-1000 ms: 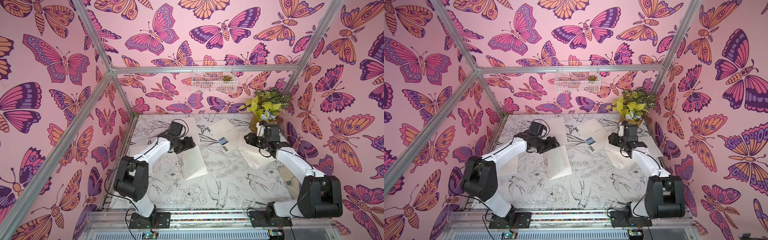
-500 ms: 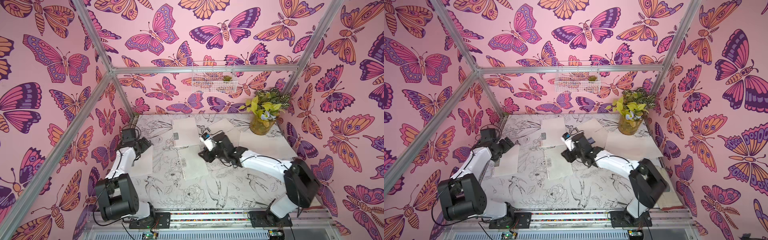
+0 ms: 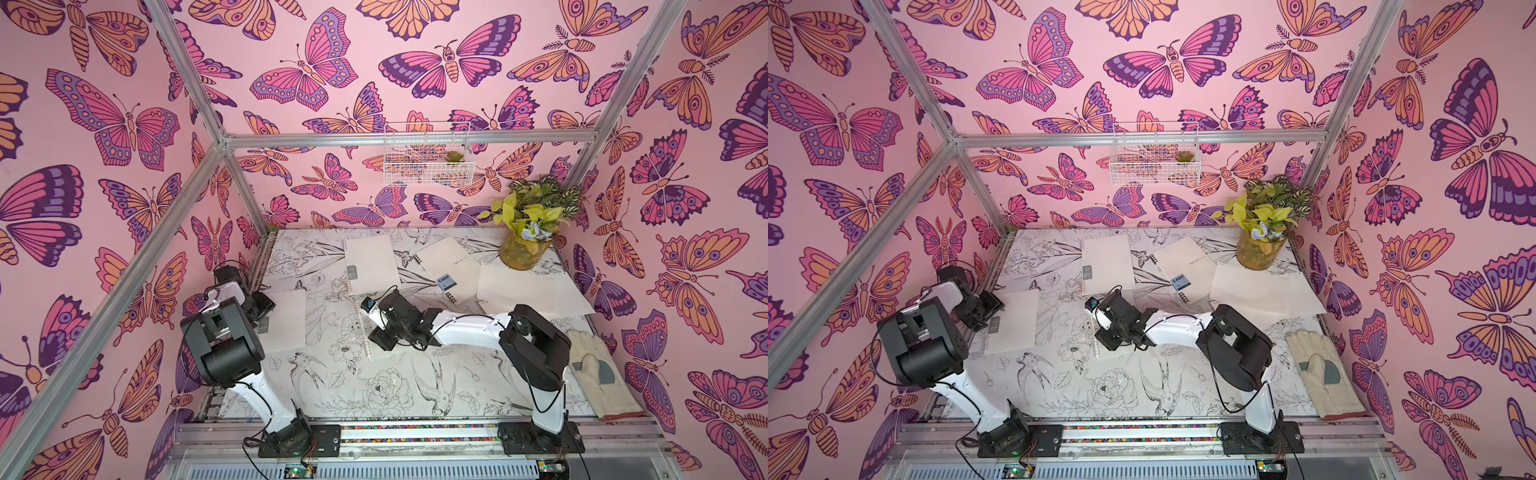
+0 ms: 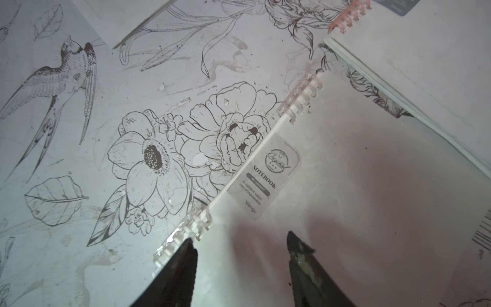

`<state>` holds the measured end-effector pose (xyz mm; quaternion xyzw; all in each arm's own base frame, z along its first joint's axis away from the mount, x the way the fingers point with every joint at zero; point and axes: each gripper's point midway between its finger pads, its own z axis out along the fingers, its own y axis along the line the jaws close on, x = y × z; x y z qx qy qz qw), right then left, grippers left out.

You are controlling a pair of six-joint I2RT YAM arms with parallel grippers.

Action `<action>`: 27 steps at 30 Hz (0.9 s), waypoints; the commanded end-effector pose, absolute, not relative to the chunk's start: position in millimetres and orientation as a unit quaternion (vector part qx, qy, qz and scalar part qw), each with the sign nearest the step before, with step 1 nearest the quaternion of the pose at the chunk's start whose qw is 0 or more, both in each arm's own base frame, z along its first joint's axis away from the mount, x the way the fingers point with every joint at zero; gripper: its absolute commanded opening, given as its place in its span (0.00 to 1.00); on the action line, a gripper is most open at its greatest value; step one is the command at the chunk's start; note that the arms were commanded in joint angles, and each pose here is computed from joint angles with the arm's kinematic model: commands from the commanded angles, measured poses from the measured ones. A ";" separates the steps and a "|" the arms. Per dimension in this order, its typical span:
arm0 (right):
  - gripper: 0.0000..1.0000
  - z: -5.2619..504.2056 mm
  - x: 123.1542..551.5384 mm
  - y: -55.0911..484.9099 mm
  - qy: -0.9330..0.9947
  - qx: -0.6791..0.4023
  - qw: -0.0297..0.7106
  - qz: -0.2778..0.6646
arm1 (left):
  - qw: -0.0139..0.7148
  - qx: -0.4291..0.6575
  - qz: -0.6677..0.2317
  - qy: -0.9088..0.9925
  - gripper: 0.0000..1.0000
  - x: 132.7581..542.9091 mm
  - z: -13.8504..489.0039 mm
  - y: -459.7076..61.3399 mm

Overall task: Tear off pages from different notebooks
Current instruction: Adjust the notebook at the center of the board.

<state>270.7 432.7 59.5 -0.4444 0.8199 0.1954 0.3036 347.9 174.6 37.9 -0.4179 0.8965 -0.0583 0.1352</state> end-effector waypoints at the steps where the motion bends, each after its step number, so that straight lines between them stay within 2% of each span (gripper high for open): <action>1: 0.59 57.3 264.9 453.0 0.807 -0.463 0.320 0.181 | 0.123 -0.397 -0.066 0.907 0.70 340.0 46.6 162.5; 5: 0.64 41.0 267.1 461.2 0.812 -0.472 0.311 0.143 | 0.117 -0.386 -0.058 0.913 0.69 335.0 48.2 153.1; 9: 0.65 21.8 274.8 453.6 0.819 -0.478 0.306 0.082 | 0.104 -0.379 -0.052 0.918 0.68 324.0 43.8 141.2; 16: 0.61 8.4 295.5 393.7 0.838 -0.444 0.313 -0.051 | 0.080 -0.355 -0.029 0.931 0.68 302.0 33.9 116.5; 22: 0.59 11.5 318.8 332.3 0.877 -0.375 0.296 -0.057 | 0.067 -0.336 -0.020 0.939 0.70 294.6 27.6 99.5; 27: 0.59 35.0 315.9 327.3 0.874 -0.370 0.315 -0.018 | 0.100 -0.352 0.026 0.930 0.80 298.5 51.8 126.6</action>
